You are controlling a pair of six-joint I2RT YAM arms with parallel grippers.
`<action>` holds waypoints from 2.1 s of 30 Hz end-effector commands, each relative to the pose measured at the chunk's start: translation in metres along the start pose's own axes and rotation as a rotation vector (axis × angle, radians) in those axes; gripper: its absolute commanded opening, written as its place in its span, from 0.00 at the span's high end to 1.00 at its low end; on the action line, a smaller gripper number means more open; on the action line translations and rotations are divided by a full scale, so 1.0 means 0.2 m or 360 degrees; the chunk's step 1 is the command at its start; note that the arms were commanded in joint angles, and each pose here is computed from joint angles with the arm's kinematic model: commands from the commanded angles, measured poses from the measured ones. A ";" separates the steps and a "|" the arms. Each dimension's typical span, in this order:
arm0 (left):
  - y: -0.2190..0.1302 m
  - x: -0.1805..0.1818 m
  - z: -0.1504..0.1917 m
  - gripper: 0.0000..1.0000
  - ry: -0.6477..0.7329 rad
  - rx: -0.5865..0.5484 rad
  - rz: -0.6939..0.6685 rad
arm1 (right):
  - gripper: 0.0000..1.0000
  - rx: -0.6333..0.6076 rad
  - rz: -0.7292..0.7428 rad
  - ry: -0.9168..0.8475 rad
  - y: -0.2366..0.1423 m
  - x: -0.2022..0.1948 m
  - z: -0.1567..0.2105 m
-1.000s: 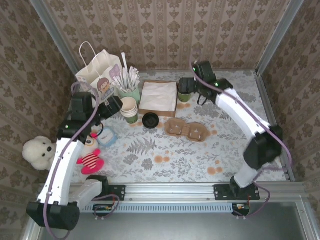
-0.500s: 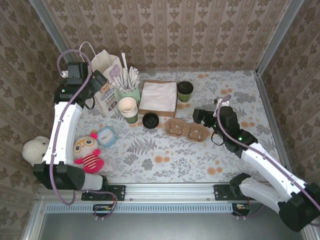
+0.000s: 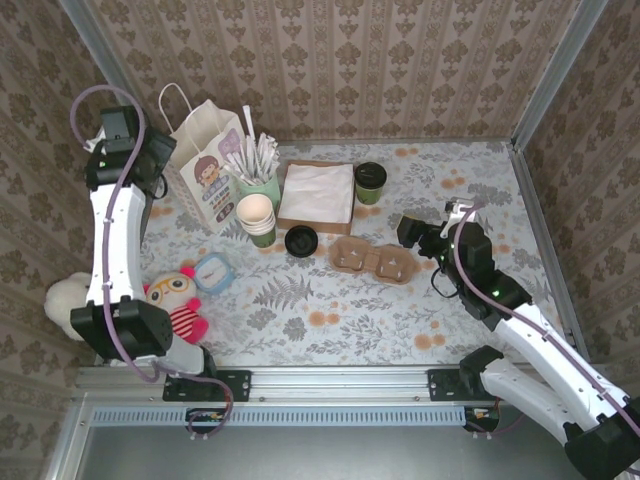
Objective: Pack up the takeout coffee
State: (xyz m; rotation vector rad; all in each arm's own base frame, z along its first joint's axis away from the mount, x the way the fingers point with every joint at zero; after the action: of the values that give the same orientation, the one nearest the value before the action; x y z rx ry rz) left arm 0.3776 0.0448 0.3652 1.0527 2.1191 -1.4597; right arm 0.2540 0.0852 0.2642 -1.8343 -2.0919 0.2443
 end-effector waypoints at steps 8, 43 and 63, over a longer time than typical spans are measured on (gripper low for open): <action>0.10 -0.02 0.02 0.24 0.0068 0.0182 -0.0295 | 0.00 -0.0001 0.0092 0.0082 0.02 -0.03 -0.01; 0.37 -0.08 0.03 1.00 -0.0021 0.0222 -0.0167 | 0.00 0.0022 0.0113 0.0120 0.07 -0.03 0.01; 0.02 -0.07 -0.20 1.00 -0.0274 0.0035 0.0114 | 0.00 0.0107 0.0143 0.0164 0.07 -0.04 0.06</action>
State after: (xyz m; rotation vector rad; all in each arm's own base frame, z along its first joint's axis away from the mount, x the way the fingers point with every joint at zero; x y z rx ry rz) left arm 0.4116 0.0807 0.3657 0.9390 1.9859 -1.5205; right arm 0.2621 0.0807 0.2436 -1.8691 -1.9311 0.2452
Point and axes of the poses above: each hand's point on the last joint's axis, 136 mm out from that joint toward the fingers, its own y axis out along the fingers, its own x axis along the line the jaws close on, z = x × y, the point moved 5 cm from there along -y, back along the fingers, and after that the axes turned 14 degrees about -y, right-handed, at the moved point
